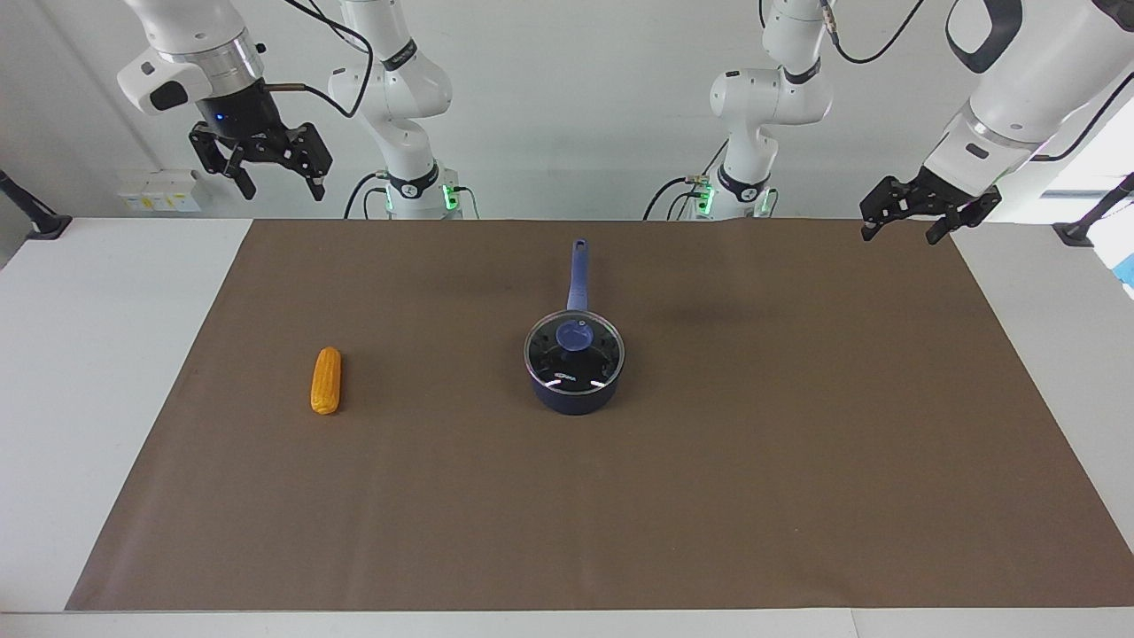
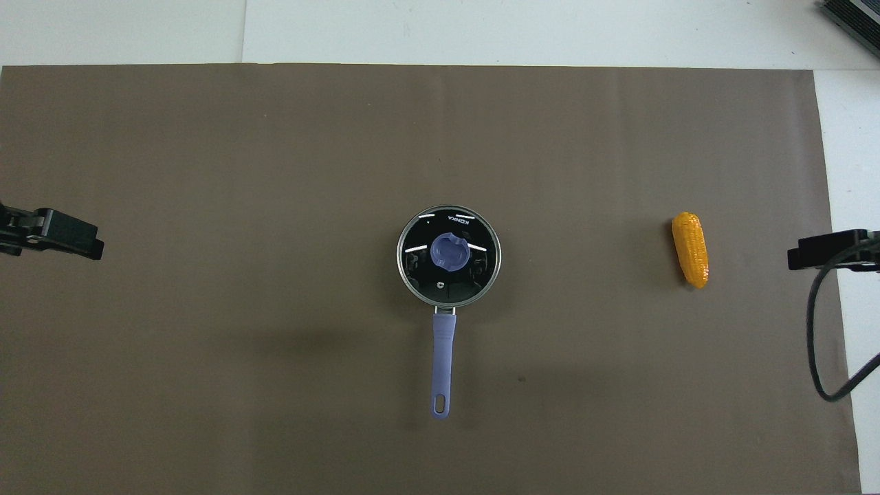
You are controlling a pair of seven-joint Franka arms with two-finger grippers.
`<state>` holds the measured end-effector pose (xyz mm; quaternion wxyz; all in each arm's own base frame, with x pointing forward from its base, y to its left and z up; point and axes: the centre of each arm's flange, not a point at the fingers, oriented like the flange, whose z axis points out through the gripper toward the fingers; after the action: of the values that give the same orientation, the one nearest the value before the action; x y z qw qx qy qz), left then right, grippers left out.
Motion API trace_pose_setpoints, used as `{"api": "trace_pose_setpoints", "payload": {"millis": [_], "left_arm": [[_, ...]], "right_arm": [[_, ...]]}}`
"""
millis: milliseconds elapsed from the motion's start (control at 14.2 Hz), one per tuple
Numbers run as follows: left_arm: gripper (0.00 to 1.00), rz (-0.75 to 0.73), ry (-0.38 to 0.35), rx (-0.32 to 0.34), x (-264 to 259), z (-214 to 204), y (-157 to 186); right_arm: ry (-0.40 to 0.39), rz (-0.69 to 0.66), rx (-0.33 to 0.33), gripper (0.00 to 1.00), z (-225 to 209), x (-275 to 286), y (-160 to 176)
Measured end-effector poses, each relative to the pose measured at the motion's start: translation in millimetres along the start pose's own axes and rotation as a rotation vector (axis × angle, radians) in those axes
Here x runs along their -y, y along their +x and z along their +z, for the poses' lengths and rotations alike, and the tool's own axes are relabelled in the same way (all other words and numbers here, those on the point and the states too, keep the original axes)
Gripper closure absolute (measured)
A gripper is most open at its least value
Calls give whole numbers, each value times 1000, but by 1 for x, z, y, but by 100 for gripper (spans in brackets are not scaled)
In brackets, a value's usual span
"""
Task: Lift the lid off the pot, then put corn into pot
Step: 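Move the left gripper toward the glass lid on the pot, then grasp the lid's blue knob with the left gripper while the right gripper reaches the corn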
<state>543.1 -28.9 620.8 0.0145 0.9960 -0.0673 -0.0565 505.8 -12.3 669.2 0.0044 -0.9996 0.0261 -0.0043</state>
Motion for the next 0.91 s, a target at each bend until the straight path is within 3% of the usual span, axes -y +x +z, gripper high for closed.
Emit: {"api": "trace_pose_setpoints", "payload": {"millis": [351,914], "left_arm": [[0,95,9,2,-51,26,5],[0,158,28,-22,-160,83,7]], "right_arm": [[3,-5,-16,0,-31,1,-21],[3,-1,-12,0,-32,-1,-23]]}}
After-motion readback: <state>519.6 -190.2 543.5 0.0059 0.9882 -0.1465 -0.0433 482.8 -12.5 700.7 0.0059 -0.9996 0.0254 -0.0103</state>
